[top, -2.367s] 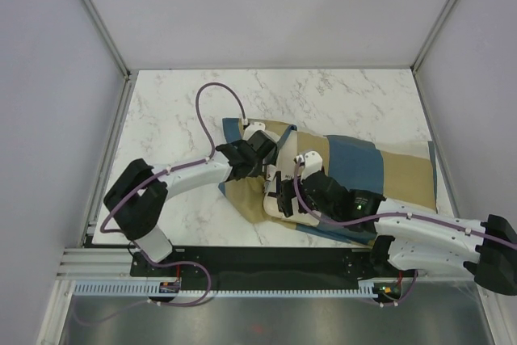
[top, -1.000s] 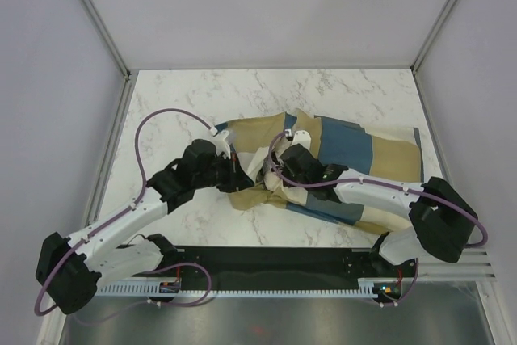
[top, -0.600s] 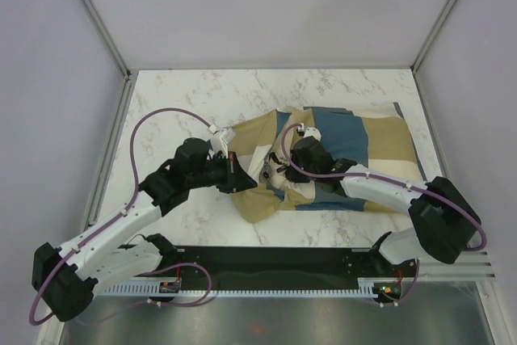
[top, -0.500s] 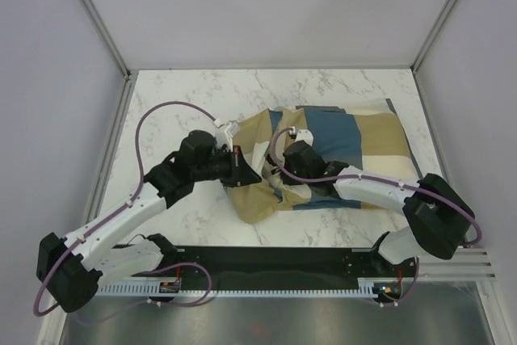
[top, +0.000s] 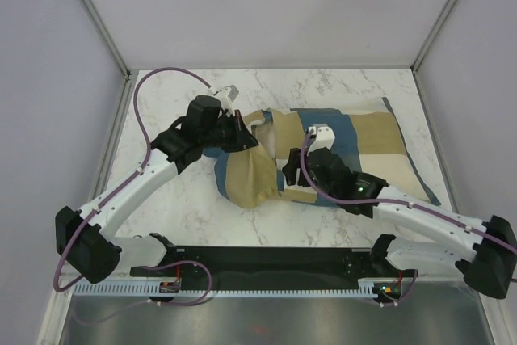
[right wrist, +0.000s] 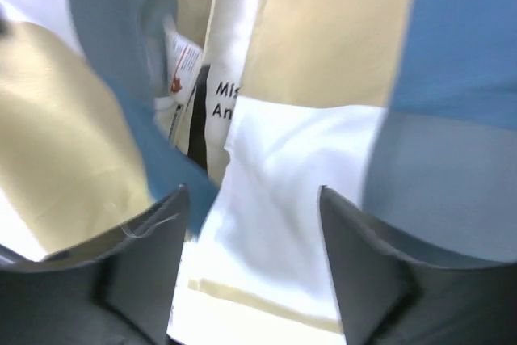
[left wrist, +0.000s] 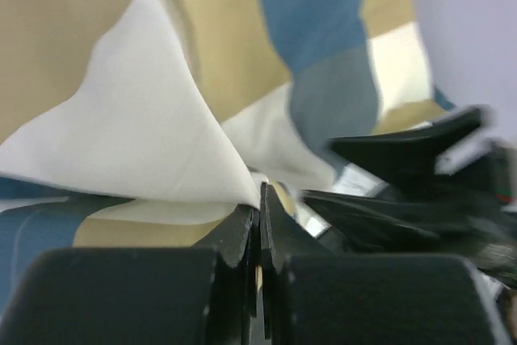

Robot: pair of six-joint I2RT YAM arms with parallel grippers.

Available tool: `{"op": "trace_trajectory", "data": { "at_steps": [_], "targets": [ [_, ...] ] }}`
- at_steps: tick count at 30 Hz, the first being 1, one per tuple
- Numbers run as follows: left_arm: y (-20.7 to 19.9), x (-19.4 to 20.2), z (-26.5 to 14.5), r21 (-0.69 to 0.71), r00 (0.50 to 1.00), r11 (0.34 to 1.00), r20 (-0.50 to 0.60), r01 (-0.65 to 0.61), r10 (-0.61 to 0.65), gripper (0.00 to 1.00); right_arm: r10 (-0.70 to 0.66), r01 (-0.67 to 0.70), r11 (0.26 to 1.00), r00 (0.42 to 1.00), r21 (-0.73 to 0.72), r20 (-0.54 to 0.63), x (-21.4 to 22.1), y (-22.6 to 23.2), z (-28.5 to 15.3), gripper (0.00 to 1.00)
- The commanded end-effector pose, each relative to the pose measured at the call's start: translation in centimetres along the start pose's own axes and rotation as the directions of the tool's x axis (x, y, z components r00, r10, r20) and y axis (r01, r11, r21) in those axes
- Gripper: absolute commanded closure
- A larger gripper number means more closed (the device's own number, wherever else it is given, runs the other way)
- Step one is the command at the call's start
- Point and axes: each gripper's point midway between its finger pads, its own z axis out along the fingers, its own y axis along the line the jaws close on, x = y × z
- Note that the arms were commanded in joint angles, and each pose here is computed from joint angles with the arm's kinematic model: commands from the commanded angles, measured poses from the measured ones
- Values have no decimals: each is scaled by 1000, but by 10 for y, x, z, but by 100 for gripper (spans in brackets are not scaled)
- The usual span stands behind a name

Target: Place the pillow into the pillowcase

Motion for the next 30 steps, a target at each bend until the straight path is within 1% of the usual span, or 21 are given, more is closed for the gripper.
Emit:
{"op": "trace_trajectory", "data": {
  "at_steps": [1,2,3,5,7,8,9,11,13,14,15,16,21,22,24,25,26,27,28,29,30],
  "targets": [
    [45,-17,-14,-249,994,967,78,-55,77,98,-19,17,995,1000,97,17,-26,-29,-34,25],
    [57,-26,-22,-325,987,945,129,-45,92,98,-14,13,994,1000,112,10,-25,-35,-38,13],
    [63,-29,-27,-358,984,933,149,-38,97,98,-5,4,991,1000,132,4,-25,-42,-41,8],
    [80,-36,-40,-439,977,899,187,-13,106,98,43,-40,981,999,188,-15,-17,-62,-50,2],
    [85,-46,-53,-446,969,895,231,21,92,98,91,-80,966,995,247,-32,-6,-81,-61,2],
    [83,-47,-55,-430,969,903,231,25,83,98,137,-124,958,990,259,-32,-3,-83,-64,2],
    [83,-49,-59,-424,968,905,240,33,77,98,147,-131,958,988,257,-45,2,-85,-71,2],
    [84,-56,-64,-423,964,905,255,46,70,98,146,-124,961,987,247,-74,12,-87,-75,2],
    [95,-63,-72,-456,961,887,270,72,61,98,108,-83,964,990,252,-87,18,-94,-78,2],
    [100,-66,-76,-468,958,880,280,84,57,98,110,-85,964,990,252,-87,19,-94,-78,2],
    [105,-69,-81,-480,957,873,285,91,57,98,93,-73,981,990,178,-107,20,-81,-76,2],
    [114,-75,-89,-494,949,861,311,120,47,98,90,-70,983,989,170,-114,22,-80,-74,2],
    [137,-87,-122,-544,925,818,378,189,38,98,169,-130,948,979,291,-114,29,-92,-65,2],
    [145,-87,-130,-564,919,798,394,213,34,98,225,-185,927,970,326,-89,28,-94,-63,2],
    [155,-85,-144,-604,900,757,432,248,50,98,273,-221,904,957,366,-97,36,-97,-59,2],
    [158,-84,-146,-612,896,748,440,255,54,98,327,-272,883,941,382,-85,39,-96,-56,2],
    [159,-82,-147,-612,895,748,442,256,55,97,346,-285,870,934,402,-86,43,-97,-55,2],
    [161,-77,-143,-614,903,749,426,248,49,91,364,-293,855,927,427,-94,48,-99,-52,2],
    [161,-74,-140,-608,911,758,410,238,43,69,381,-307,847,920,434,-93,50,-98,-51,2],
    [158,-69,-134,-588,921,778,388,222,31,51,418,-343,827,905,445,-81,51,-97,-50,2],
    [158,-62,-130,-580,929,786,371,214,20,36,429,-347,815,900,464,-80,54,-100,-50,2]
  ]
}}
